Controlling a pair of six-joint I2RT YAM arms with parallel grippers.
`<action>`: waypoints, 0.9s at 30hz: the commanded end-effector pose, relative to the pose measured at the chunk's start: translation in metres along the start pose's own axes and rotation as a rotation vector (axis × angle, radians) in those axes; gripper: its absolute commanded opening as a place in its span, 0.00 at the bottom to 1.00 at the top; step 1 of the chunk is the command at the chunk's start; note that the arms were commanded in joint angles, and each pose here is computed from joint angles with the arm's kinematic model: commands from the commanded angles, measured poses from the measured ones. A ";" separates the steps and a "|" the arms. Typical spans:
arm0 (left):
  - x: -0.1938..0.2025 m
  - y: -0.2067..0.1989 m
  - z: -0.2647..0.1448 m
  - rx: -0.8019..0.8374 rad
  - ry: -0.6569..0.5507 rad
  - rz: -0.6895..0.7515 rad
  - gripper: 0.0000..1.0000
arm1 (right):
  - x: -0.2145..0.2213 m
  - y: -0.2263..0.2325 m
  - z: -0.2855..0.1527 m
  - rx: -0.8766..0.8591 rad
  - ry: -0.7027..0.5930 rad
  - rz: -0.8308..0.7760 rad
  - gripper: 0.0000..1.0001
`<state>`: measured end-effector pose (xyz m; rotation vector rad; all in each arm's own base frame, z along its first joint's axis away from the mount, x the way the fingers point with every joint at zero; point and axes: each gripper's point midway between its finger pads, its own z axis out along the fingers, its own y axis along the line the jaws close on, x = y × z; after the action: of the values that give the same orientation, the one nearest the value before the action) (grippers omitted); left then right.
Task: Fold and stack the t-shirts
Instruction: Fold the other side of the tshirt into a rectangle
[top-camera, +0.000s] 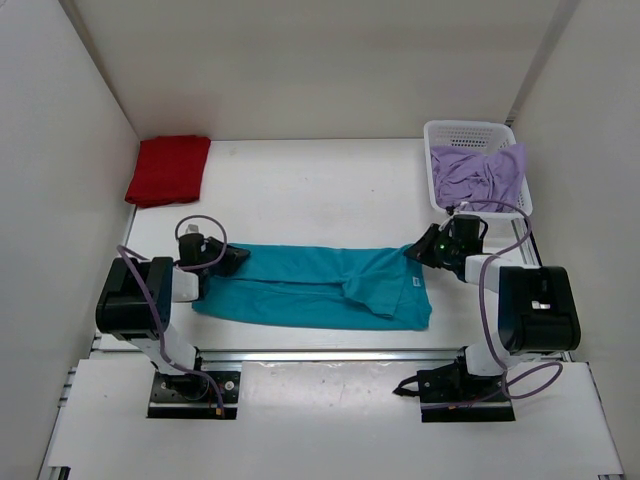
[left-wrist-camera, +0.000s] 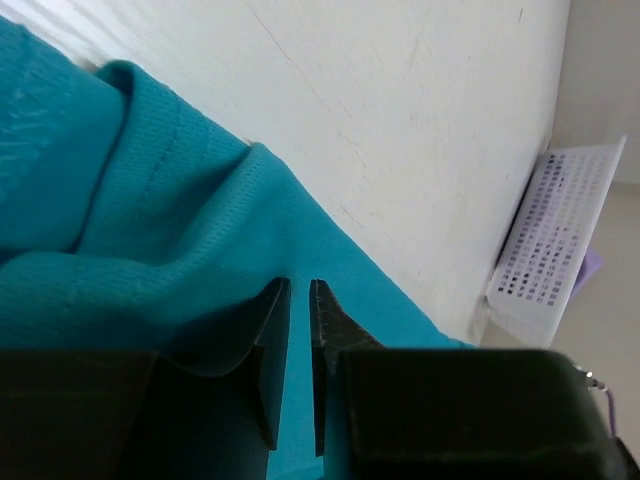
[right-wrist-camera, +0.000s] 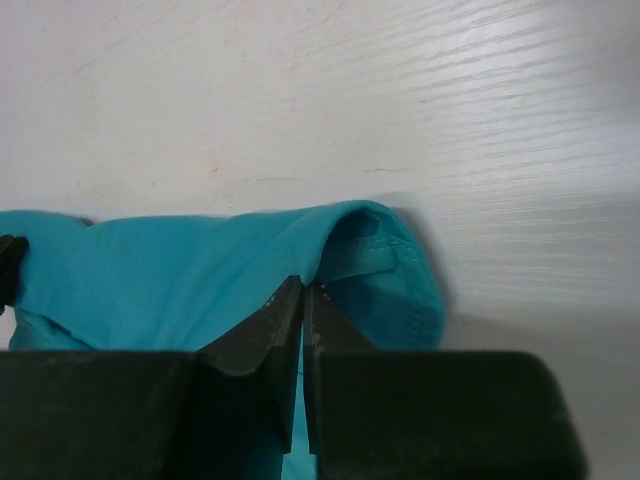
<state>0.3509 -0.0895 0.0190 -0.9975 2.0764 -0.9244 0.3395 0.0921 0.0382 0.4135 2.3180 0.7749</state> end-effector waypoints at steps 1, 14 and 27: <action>-0.012 0.013 -0.006 -0.011 -0.040 -0.050 0.26 | -0.025 -0.002 -0.005 -0.004 -0.089 0.001 0.02; -0.028 -0.007 -0.015 0.053 -0.092 -0.060 0.27 | -0.042 -0.001 -0.006 0.026 -0.111 -0.011 0.26; 0.041 -0.052 -0.032 0.125 0.015 0.185 0.32 | 0.104 0.045 -0.040 -0.023 0.071 -0.215 0.05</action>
<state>0.3358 -0.1301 0.0739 -0.7654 2.0181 -0.9746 0.2722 0.1527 0.0670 0.1366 2.2786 0.7343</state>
